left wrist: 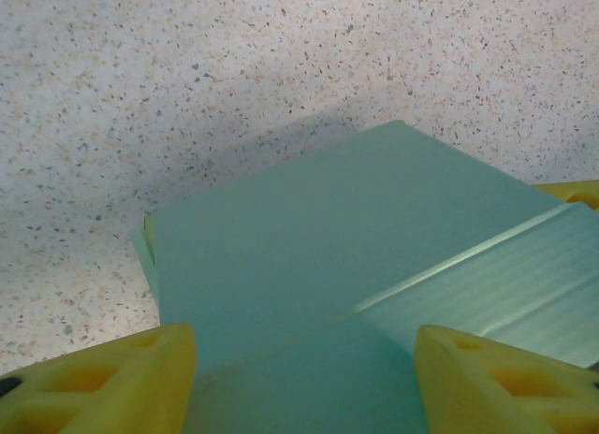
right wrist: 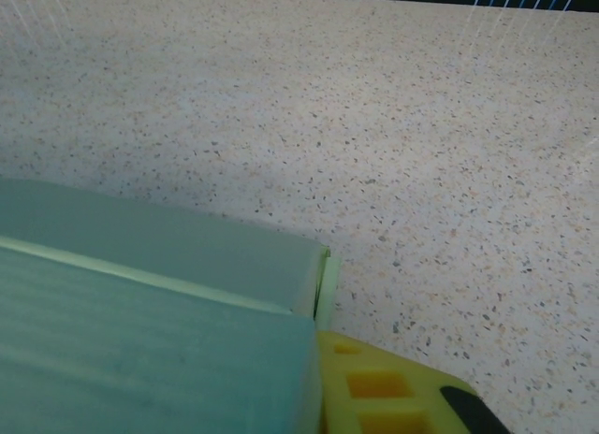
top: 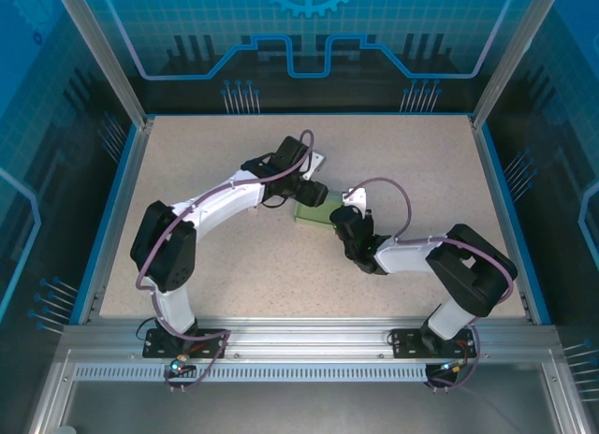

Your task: Fold the paper box

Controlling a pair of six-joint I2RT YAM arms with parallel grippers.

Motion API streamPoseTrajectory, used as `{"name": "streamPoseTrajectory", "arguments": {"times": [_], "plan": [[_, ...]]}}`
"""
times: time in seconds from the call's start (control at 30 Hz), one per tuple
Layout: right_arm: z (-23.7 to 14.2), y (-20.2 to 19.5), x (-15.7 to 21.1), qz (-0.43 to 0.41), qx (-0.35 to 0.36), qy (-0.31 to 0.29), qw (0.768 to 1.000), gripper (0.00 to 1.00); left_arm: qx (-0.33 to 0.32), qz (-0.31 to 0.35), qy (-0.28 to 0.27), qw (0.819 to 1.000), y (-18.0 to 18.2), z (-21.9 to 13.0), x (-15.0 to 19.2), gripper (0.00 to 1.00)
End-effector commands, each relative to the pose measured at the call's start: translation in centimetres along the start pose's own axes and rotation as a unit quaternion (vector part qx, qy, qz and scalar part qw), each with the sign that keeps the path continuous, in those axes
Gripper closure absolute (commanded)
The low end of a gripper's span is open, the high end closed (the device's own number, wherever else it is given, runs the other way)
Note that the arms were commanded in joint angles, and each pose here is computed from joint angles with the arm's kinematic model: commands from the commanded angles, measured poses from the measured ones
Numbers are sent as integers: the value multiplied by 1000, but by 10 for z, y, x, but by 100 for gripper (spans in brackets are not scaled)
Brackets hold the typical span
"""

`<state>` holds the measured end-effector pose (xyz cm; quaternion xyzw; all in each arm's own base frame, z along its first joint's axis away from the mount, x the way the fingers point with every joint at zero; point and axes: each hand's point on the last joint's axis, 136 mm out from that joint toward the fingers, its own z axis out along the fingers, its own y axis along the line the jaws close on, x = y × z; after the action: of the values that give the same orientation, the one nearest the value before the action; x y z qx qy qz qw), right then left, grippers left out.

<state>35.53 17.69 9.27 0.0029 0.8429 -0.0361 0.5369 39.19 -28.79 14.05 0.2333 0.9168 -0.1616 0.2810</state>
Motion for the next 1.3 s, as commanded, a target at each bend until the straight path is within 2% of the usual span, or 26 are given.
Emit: {"name": "streamPoseTrajectory", "arguments": {"times": [0.0,0.27,0.5,0.73,0.83,1.03,1.27], "plan": [[-10,-3,-5,-3,-3,-3,1000,83,15,-7,9,1000,-7,12,9,36],[-24,-4,2,-17,-18,10,1000,71,11,-10,18,1000,-9,24,18,36],[-57,-13,7,-41,-33,17,998,64,7,-15,17,1000,-9,27,20,37],[-84,-17,-26,-35,-100,12,994,57,10,-36,11,999,-8,34,28,37],[-76,-20,-35,-9,-132,38,990,56,15,-52,5,999,-8,38,31,37],[-34,-19,-39,34,-170,124,977,54,24,-69,-10,997,-10,38,31,37],[9,-7,-10,35,-171,210,962,51,7,-65,-47,997,-3,21,13,35]]}}
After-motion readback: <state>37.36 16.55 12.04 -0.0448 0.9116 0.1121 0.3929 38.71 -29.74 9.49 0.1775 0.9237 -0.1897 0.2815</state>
